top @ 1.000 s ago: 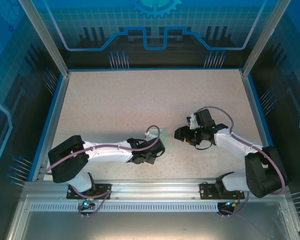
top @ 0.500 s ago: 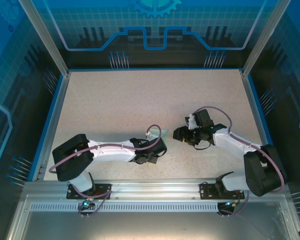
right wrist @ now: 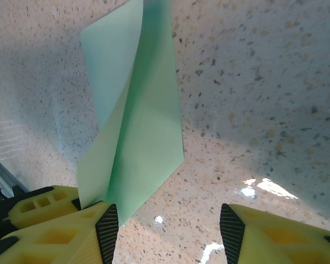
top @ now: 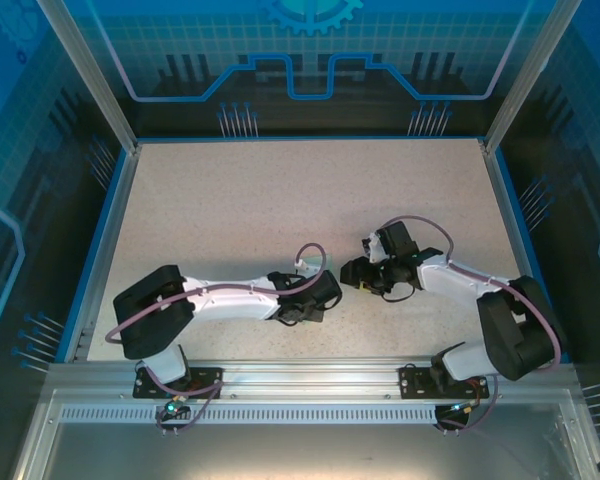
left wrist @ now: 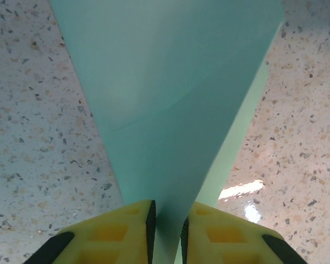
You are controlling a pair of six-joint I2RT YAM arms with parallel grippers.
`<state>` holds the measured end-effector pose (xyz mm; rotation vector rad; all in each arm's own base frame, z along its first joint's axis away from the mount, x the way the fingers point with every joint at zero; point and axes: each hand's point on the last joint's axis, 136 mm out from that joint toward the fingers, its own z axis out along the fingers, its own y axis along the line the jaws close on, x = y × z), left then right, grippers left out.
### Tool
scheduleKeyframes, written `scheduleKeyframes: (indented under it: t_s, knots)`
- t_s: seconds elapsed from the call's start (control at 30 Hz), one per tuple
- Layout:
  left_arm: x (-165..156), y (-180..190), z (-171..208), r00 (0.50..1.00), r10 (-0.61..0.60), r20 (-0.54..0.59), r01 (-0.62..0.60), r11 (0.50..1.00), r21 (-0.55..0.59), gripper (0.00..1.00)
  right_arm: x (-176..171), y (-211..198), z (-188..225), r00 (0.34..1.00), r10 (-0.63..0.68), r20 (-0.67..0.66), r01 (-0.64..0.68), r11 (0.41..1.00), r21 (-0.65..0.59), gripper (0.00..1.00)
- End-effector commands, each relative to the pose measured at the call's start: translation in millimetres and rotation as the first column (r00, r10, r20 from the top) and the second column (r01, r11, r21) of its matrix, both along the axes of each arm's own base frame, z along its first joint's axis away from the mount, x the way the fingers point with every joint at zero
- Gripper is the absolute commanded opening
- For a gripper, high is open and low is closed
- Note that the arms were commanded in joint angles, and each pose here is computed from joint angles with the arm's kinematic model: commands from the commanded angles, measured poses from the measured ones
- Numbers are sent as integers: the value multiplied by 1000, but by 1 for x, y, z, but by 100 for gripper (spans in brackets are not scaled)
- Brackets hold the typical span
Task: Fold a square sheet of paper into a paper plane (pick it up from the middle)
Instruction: Fourth fold the wing at the center of the table.
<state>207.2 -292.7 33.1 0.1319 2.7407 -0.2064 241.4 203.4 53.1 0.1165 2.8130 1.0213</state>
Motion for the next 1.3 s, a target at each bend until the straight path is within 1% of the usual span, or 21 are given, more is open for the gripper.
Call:
scheduleKeyframes:
  t_s: [0.0,0.17,0.33,0.6,0.63,0.67,0.8,0.83,0.87,0.93,0.97,1.0,1.1,1.2,1.27]
  knots:
    - [-1,0,-1,998,63,-15,-63,998,25,25,1,15,6,999,33,6,-33,999,39,55]
    - [-4,1,-1,997,82,-9,-82,996,26,24,2,24,6,999,43,-2,-43,996,75,56]
    - [-5,2,3,997,75,10,-75,997,14,25,3,42,10,997,83,-5,-82,988,128,57]
    - [-8,-1,2,999,39,6,-39,999,-2,26,7,57,14,995,98,2,-97,985,142,59]
    - [-8,-2,2,1000,30,6,-30,1000,-10,30,7,59,14,995,99,3,-98,984,148,60]
    - [-8,-2,3,1000,26,7,-26,1000,-17,31,7,61,15,995,104,2,-103,983,153,60]
    - [-9,-2,5,1000,21,9,-21,1000,-22,32,4,69,15,991,136,-11,-133,978,162,63]
    - [-9,-2,5,1000,20,9,-20,1000,-25,34,3,71,15,989,149,-16,-145,975,167,63]
    - [-9,-3,6,1000,18,9,-17,999,-33,36,2,72,14,989,147,-18,-143,977,161,63]
    - [-11,-4,8,1000,11,7,-10,999,-48,37,3,68,13,992,124,-11,-121,982,142,64]
    - [-12,-5,11,1000,9,9,-9,998,-65,37,2,68,14,992,124,-7,-121,982,145,65]
    - [-13,-5,15,1000,9,12,-8,996,-89,42,2,69,13,991,130,-9,-128,981,147,65]
    - [-17,-7,28,999,-10,33,16,984,-175,51,1,71,13,990,143,-19,-138,978,156,66]
    - [-21,-2,43,998,-21,54,33,973,-228,57,0,71,13,989,148,-14,-144,977,158,66]
    - [-24,6,50,998,-5,68,22,967,-254,57,0,72,13,988,154,-14,-150,976,160,66]
